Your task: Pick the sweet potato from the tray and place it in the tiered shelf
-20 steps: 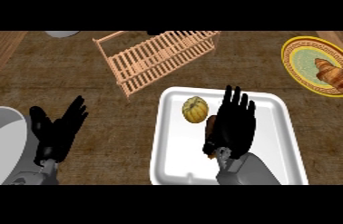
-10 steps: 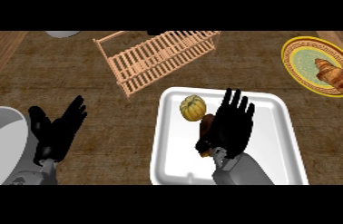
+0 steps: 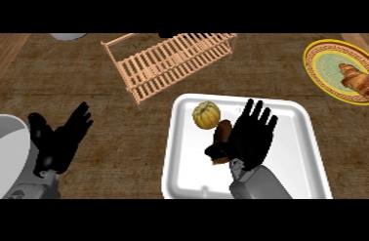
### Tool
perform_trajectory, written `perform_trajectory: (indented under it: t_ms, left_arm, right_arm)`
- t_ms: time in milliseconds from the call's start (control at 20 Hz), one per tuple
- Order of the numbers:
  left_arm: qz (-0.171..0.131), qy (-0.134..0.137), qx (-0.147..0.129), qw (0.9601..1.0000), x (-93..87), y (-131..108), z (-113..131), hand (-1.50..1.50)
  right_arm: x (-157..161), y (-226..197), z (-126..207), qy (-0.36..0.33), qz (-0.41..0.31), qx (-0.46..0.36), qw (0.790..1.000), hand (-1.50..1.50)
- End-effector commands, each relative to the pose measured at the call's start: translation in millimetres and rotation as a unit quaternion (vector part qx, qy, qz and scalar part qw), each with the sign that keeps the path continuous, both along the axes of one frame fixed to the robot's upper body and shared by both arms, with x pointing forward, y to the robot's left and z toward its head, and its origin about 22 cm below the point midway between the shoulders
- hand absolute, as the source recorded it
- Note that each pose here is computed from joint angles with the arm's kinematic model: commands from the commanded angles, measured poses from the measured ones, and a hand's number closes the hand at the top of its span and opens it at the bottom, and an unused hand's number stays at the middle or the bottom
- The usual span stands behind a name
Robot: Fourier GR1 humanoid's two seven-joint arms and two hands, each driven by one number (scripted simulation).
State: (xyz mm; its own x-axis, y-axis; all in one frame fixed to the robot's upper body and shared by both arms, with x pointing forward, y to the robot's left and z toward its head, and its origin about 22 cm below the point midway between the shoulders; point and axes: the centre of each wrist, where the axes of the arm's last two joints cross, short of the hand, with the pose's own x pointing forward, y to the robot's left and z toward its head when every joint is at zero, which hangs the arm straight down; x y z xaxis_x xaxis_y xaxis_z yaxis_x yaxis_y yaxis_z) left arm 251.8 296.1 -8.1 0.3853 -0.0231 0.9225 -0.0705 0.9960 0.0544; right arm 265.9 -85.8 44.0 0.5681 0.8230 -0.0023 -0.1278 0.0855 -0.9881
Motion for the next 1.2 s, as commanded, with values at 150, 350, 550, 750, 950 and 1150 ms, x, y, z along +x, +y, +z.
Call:
perform_trajectory:
  t_ms: [150,350,550,750,950,1150]
  left_arm:
    - [-0.007,0.034,-0.006,0.9994,-7.6,0.0,-20.8,0.0]
    - [0.008,0.03,-0.008,0.9995,-3.7,-9.0,-16.7,0.0]
    - [0.014,0.027,-0.002,0.9996,-7.8,14.7,-18.8,0.0]
    - [0.004,0.023,-0.003,0.9997,-3.8,2.2,-11.8,0.0]
    - [0.005,0.034,-0.002,0.9994,-1.1,9.0,-16.4,0.0]
    - [-0.001,0.034,-0.008,0.9994,-7.8,-11.4,-26.6,0.0]
  right_arm:
    - [2.6,9.4,0.3,0.018,-0.101,-0.055,0.993,-1.5]
    - [15.9,4.2,-6.6,0.013,-0.102,-0.055,0.993,-1.5]
    - [2.4,7.7,-8.1,0.007,-0.092,-0.049,0.995,-1.5]
    - [0.4,-0.5,-44.9,0.03,-0.08,-0.042,0.995,-1.5]
    - [14.8,-9.9,-45.4,0.155,-0.011,-0.058,0.986,1.5]
    - [-0.2,12.1,-45.2,0.101,-0.012,-0.022,0.995,1.5]
